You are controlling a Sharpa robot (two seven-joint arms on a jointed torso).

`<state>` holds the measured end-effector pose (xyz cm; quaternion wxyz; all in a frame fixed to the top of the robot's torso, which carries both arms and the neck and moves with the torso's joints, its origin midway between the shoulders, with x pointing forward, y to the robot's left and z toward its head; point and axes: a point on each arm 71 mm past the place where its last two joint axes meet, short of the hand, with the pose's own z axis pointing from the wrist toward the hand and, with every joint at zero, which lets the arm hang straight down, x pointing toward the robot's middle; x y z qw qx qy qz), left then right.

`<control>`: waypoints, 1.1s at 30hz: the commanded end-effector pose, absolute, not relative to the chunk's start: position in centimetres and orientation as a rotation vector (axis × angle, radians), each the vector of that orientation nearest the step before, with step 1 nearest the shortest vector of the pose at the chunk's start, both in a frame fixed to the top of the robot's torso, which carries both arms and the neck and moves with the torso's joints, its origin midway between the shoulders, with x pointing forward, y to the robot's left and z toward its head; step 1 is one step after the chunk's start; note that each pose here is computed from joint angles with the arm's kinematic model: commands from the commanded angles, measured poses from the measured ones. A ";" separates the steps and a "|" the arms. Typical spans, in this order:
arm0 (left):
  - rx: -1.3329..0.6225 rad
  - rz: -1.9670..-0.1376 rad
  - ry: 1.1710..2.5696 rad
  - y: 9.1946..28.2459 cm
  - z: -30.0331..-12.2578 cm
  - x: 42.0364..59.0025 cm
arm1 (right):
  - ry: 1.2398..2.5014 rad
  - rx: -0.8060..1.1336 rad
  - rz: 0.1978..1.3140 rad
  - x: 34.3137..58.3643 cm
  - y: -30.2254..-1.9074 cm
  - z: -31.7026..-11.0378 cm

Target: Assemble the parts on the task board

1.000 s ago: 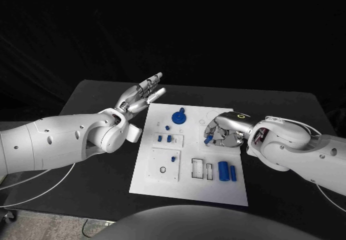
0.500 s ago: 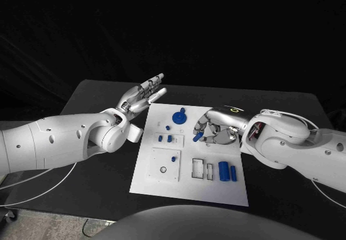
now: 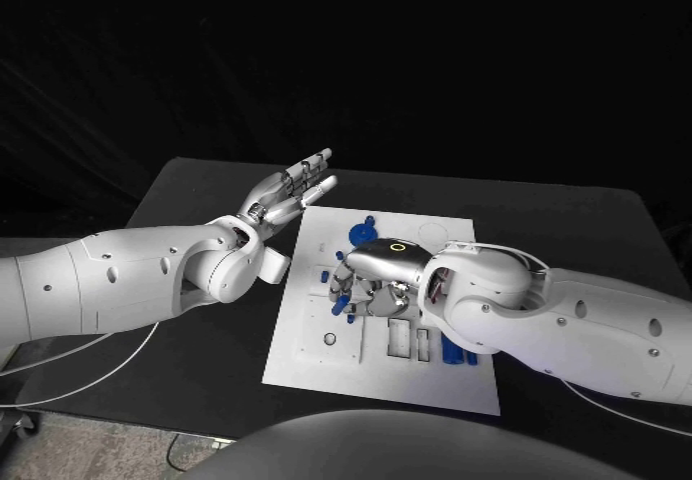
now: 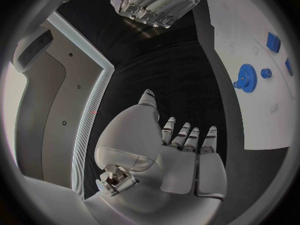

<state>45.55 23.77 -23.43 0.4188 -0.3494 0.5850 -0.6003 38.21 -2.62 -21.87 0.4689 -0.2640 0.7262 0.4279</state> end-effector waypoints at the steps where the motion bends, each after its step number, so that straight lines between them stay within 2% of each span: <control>1: -0.899 -1.534 1.467 23.6 -23.4 45.5 | 1.769 -0.743 1.021 37.7 -1.6 -22.6; 12: -0.911 -1.535 1.469 23.5 -23.5 45.6 | 1.699 -0.895 0.991 36.4 0.5 -23.0; 33: -0.913 -1.537 1.470 23.3 -23.5 45.7 | 1.745 -0.981 0.940 35.6 0.5 -23.9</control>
